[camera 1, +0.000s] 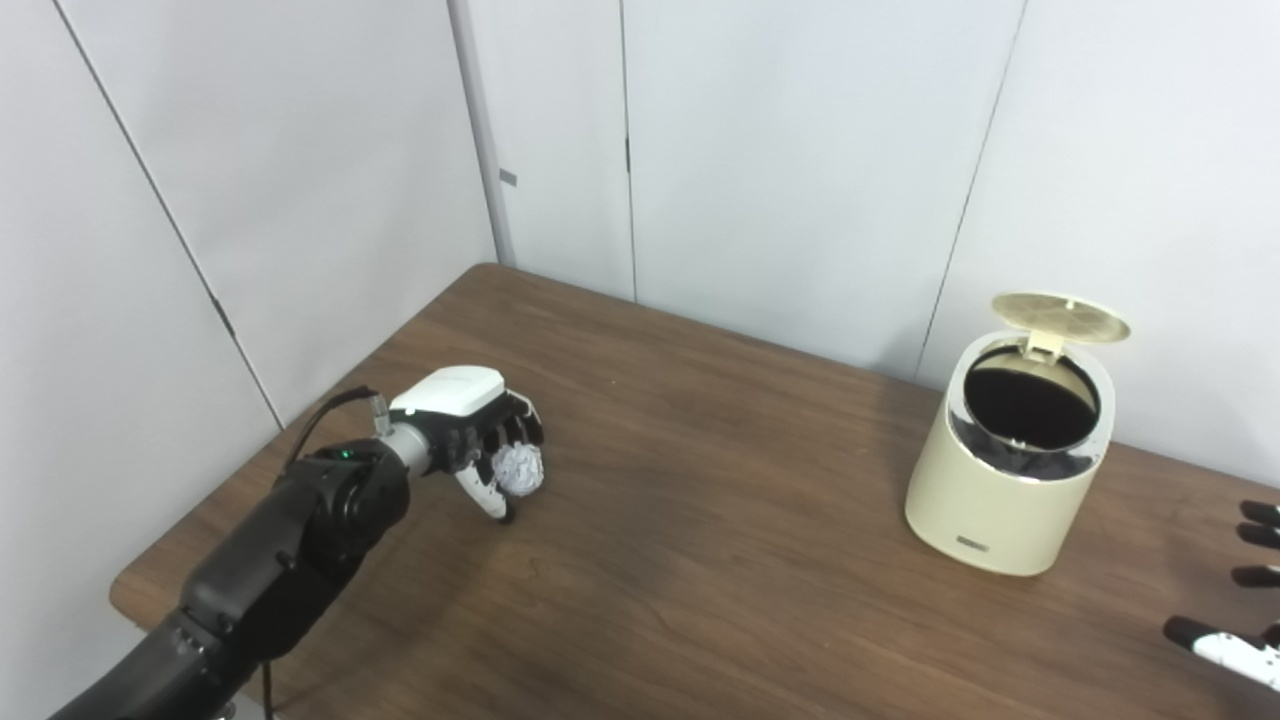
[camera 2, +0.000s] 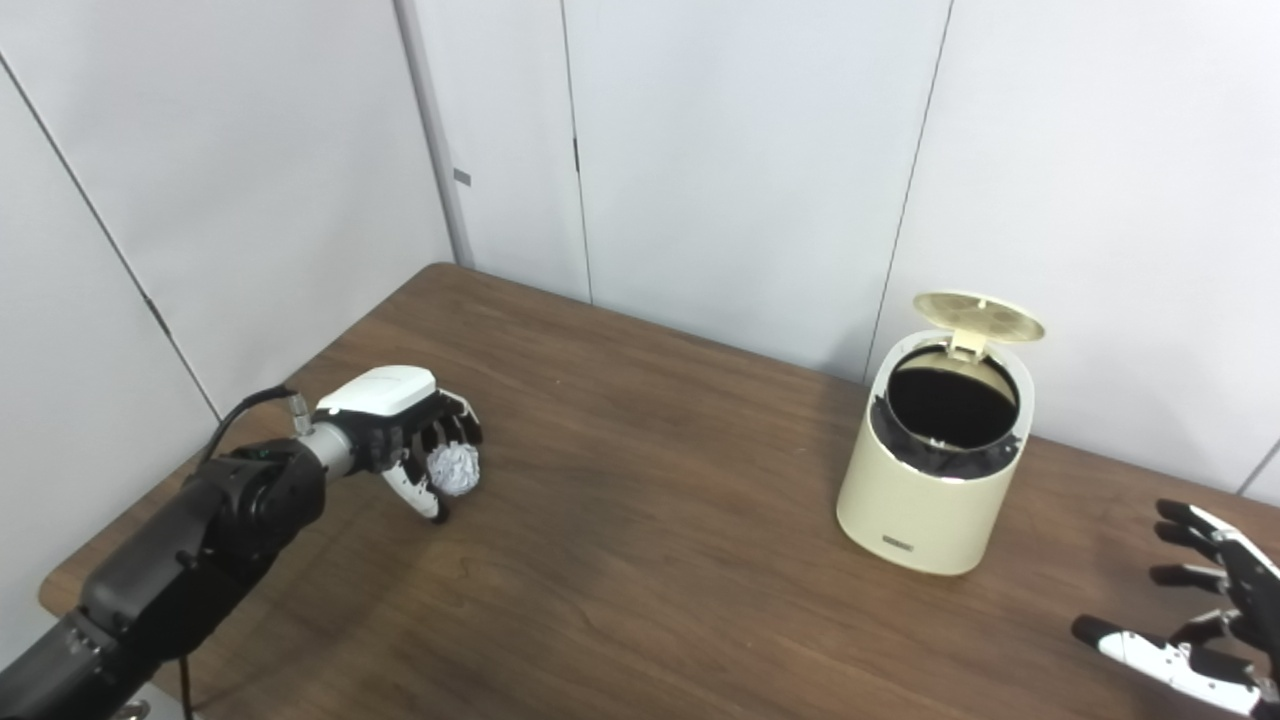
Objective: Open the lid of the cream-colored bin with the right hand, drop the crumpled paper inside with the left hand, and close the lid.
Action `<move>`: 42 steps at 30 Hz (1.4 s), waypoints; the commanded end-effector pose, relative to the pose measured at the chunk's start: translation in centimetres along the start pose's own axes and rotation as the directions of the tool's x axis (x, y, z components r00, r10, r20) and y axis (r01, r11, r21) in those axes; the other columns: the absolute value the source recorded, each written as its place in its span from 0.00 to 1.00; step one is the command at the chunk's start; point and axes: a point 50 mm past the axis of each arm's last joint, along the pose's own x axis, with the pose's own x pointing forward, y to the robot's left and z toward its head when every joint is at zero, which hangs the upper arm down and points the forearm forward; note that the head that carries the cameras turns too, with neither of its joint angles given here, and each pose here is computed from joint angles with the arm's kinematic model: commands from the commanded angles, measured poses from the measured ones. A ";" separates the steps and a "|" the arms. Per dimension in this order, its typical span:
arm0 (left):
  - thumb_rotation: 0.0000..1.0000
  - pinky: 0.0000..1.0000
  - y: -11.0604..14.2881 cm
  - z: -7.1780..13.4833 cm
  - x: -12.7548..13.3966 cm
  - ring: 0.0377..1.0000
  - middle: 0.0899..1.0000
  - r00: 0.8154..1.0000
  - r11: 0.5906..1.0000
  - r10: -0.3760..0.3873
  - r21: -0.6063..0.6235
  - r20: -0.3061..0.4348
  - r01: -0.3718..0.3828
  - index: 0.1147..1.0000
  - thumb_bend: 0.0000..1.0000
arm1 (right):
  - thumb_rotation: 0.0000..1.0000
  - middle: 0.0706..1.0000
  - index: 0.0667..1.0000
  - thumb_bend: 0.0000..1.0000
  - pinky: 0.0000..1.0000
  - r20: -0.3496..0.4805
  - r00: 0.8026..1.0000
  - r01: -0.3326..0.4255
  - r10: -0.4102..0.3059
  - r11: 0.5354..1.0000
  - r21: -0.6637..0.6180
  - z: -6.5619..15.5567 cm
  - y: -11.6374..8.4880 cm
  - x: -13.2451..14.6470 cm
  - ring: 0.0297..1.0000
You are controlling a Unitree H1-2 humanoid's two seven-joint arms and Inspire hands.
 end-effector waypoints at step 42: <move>0.00 0.26 0.7 2.1 0.0 0.32 0.36 0.976 0.983 0.169 0.052 0.136 -0.178 0.45 0.52 | 0.27 0.85 0.85 0.73 0.40 0.045 0.998 0.033 -0.032 0.999 -0.015 1.4 -1.1 -0.1 0.69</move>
